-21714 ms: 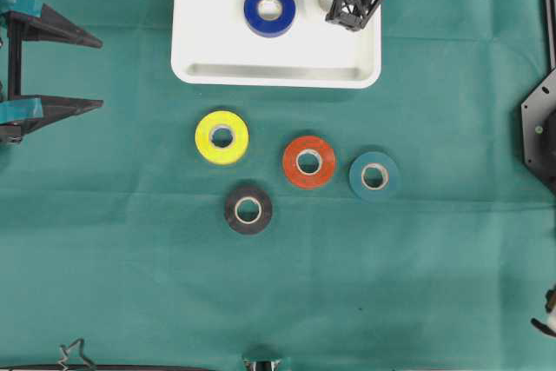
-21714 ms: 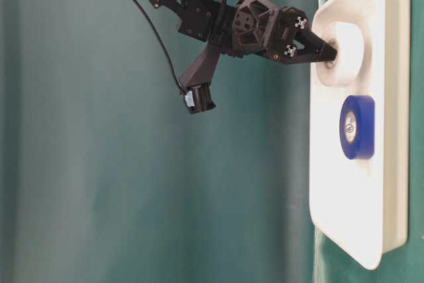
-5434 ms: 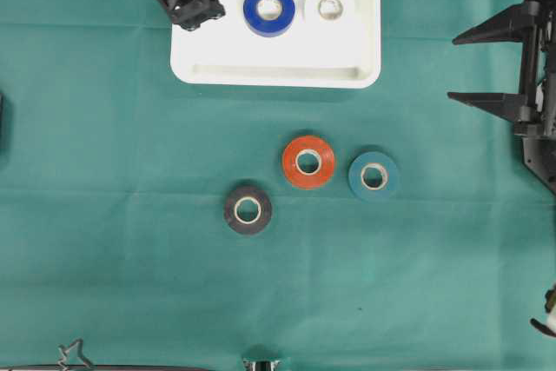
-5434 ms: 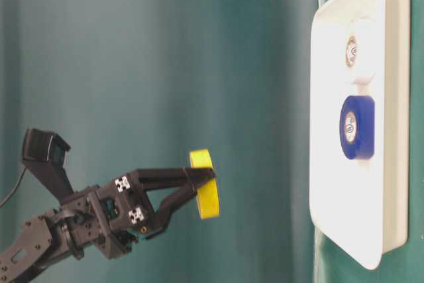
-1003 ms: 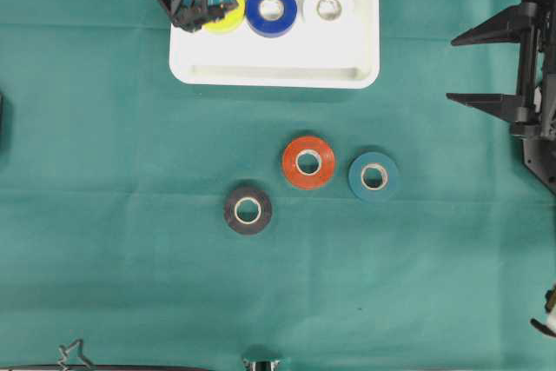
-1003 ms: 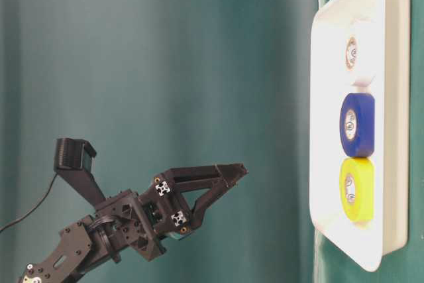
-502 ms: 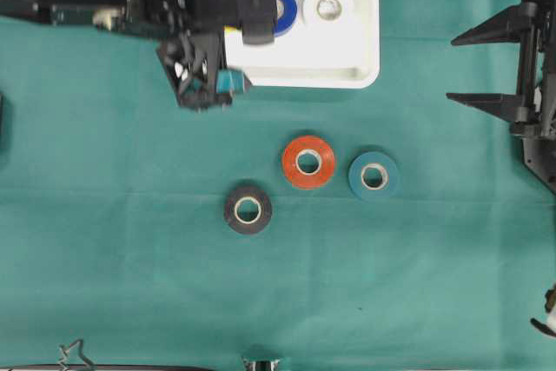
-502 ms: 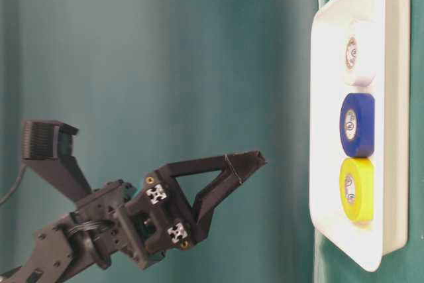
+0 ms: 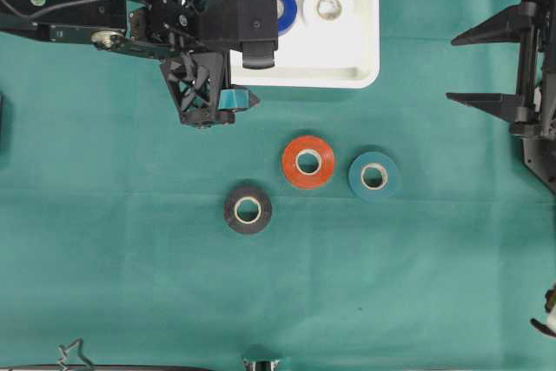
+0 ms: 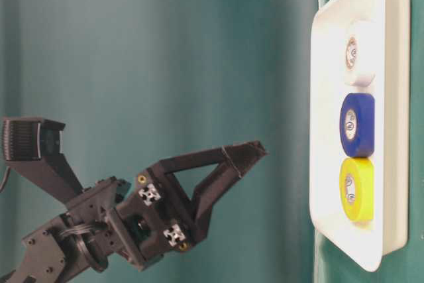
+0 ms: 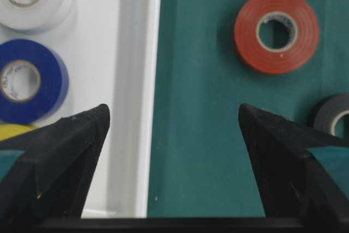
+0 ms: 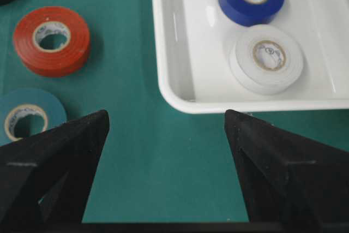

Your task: Pick up the tape from a random location and place it into the white case.

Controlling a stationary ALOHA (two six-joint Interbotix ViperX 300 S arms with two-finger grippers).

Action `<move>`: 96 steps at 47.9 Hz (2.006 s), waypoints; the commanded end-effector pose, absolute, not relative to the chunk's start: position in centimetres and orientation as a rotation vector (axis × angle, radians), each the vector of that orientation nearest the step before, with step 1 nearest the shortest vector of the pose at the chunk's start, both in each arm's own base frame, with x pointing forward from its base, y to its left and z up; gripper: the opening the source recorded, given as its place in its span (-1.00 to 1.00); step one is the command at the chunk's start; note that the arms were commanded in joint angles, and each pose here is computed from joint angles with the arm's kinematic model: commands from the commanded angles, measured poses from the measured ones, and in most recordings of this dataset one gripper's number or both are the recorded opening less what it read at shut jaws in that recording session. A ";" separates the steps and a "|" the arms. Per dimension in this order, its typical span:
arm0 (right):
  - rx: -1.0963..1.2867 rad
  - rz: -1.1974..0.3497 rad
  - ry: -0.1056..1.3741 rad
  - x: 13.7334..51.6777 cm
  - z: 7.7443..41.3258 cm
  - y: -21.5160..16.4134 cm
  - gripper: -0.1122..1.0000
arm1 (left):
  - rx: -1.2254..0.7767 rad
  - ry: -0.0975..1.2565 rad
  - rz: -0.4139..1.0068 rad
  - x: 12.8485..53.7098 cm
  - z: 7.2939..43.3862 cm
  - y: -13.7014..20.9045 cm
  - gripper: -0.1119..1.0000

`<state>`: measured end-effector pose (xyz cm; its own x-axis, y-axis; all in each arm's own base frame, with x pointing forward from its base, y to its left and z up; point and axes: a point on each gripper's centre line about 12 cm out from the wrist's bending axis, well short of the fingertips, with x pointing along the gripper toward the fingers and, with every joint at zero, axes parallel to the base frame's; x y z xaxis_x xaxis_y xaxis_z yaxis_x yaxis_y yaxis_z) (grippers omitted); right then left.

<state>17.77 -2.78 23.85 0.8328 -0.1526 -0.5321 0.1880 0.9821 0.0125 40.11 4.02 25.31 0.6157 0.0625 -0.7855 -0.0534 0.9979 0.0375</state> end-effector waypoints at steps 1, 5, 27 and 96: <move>0.065 -0.178 0.544 18.1 24.5 -2.8 0.68 | 0.013 0.848 0.070 39.7 27.2 4.0 0.87; 0.065 -0.178 0.544 18.1 24.5 -2.8 0.68 | 0.016 0.824 0.067 39.2 27.7 3.7 0.87; 0.070 -0.179 0.539 18.1 24.7 -2.8 0.68 | 0.026 0.651 0.071 34.9 30.8 3.2 0.87; 0.055 -0.147 0.406 21.8 26.0 -2.9 0.68 | 0.033 0.345 0.073 27.8 28.8 2.3 0.87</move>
<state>20.76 -2.88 24.71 0.8884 -0.1363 -0.4384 0.1632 0.9863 0.0241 27.59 2.41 27.82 0.9250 0.0805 -0.3713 -0.0680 0.9966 0.0468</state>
